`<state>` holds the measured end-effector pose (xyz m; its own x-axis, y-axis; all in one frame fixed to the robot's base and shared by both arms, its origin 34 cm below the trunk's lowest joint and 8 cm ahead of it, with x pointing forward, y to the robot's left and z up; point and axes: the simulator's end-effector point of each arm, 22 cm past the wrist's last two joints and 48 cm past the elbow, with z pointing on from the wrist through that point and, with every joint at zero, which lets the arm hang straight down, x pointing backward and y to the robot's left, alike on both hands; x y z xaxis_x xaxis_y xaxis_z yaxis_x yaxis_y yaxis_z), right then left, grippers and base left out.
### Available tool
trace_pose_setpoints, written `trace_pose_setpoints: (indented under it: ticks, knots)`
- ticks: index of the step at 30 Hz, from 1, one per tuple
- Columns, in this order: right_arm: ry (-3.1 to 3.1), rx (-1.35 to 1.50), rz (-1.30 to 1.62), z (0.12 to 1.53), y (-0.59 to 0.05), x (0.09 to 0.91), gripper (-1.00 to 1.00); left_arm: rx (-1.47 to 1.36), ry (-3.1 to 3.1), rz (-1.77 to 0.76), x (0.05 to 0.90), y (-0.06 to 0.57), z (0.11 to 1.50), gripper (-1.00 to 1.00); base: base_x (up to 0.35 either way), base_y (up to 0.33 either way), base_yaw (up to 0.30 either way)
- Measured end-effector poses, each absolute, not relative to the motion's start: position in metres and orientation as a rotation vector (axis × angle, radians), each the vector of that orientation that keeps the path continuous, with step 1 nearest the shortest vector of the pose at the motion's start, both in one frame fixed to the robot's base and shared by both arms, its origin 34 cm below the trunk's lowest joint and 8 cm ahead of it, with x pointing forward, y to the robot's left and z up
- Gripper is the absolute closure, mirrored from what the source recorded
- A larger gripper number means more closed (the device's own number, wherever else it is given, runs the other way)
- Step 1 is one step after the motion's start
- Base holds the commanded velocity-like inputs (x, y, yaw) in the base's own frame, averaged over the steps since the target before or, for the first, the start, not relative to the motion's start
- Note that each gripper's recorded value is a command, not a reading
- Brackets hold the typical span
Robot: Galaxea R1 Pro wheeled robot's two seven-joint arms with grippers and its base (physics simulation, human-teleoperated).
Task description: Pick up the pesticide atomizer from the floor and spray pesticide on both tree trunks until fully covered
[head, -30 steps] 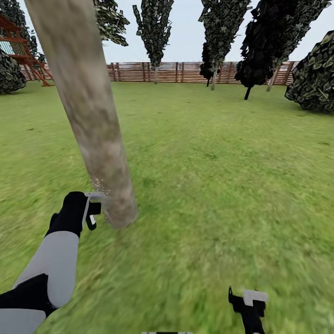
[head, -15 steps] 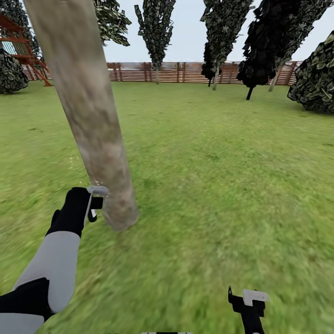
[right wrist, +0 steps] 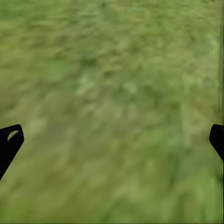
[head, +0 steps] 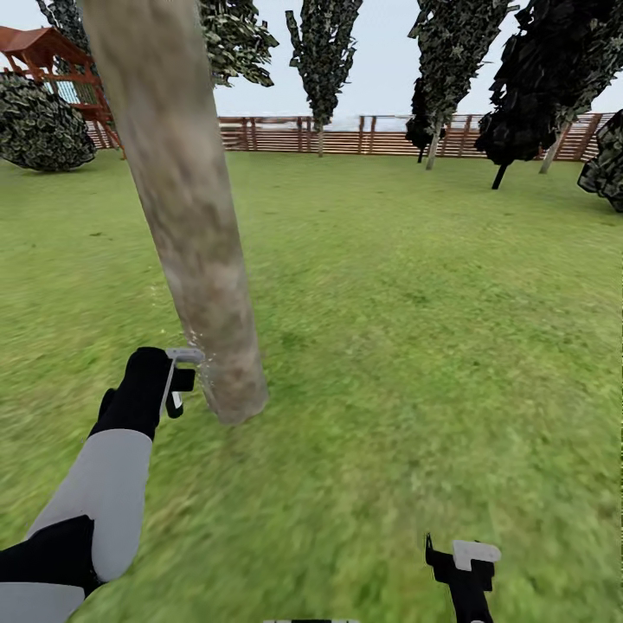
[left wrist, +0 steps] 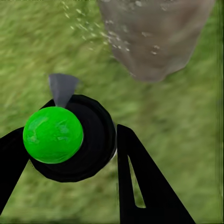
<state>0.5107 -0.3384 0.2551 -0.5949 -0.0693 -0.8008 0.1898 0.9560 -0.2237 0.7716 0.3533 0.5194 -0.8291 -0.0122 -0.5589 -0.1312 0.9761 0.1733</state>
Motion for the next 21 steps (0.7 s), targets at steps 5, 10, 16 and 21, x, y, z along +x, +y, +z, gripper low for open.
trace_pose_setpoints:
  ticks: [5, 10, 16, 21]
  knots:
    - [2.180, 0.085, -0.358, 0.2551, -0.3385, 0.5106, -1.00, -0.101, 2.537, 0.273, 0.7718, 0.3532, 0.5195, 1.00, 0.000, -0.272, 0.001]
    - [2.180, 0.084, -0.357, 0.2552, -0.3384, 0.5107, -1.00, -0.101, 2.536, 0.272, 0.7721, 0.3530, 0.5201, 1.00, 0.029, -0.272, 0.000]
    - [2.180, 0.084, -0.358, 0.2552, -0.3384, 0.5107, -1.00, -0.101, 2.536, 0.271, 0.7720, 0.3528, 0.5199, 1.00, 0.085, -0.272, 0.000]
    - [2.180, 0.084, -0.357, 0.2552, -0.3383, 0.5107, -1.00, -0.109, 2.546, 0.240, 0.7694, 0.3475, 0.5137, 1.00, 0.089, -0.272, 0.132]
